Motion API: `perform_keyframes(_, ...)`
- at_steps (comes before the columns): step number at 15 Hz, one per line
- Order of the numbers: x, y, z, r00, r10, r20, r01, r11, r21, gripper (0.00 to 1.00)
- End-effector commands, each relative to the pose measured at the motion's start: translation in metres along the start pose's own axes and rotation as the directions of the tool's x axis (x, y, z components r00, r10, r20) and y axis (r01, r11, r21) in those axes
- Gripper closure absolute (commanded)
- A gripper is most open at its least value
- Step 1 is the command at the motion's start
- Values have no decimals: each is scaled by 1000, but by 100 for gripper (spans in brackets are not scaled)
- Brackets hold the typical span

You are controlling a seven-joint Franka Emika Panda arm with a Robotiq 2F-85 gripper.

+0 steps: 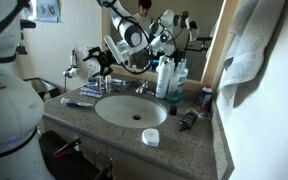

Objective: Remove the finished tube from the basket

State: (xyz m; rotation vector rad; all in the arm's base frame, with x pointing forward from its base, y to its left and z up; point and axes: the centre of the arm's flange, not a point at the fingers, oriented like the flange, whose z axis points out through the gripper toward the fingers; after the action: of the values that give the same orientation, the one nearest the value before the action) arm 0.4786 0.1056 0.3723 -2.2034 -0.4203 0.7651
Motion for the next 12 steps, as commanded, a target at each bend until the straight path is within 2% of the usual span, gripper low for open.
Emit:
perform_keyframes(1, -43, -73, -18, 994, 1, -107, -18, 987, -157, 0)
perform_keyframes(3, -62, -106, -27, 984, -30, -174, -9, 976, -219, 0)
perform_keyframes(6, -85, -140, -36, 952, -87, -292, -6, 953, -304, 0)
perform_keyframes(9, -98, -158, -45, 901, -148, -407, -27, 919, -393, 0)
perform_keyframes(12, -102, -167, -52, 833, -207, -512, -74, 877, -475, 0)
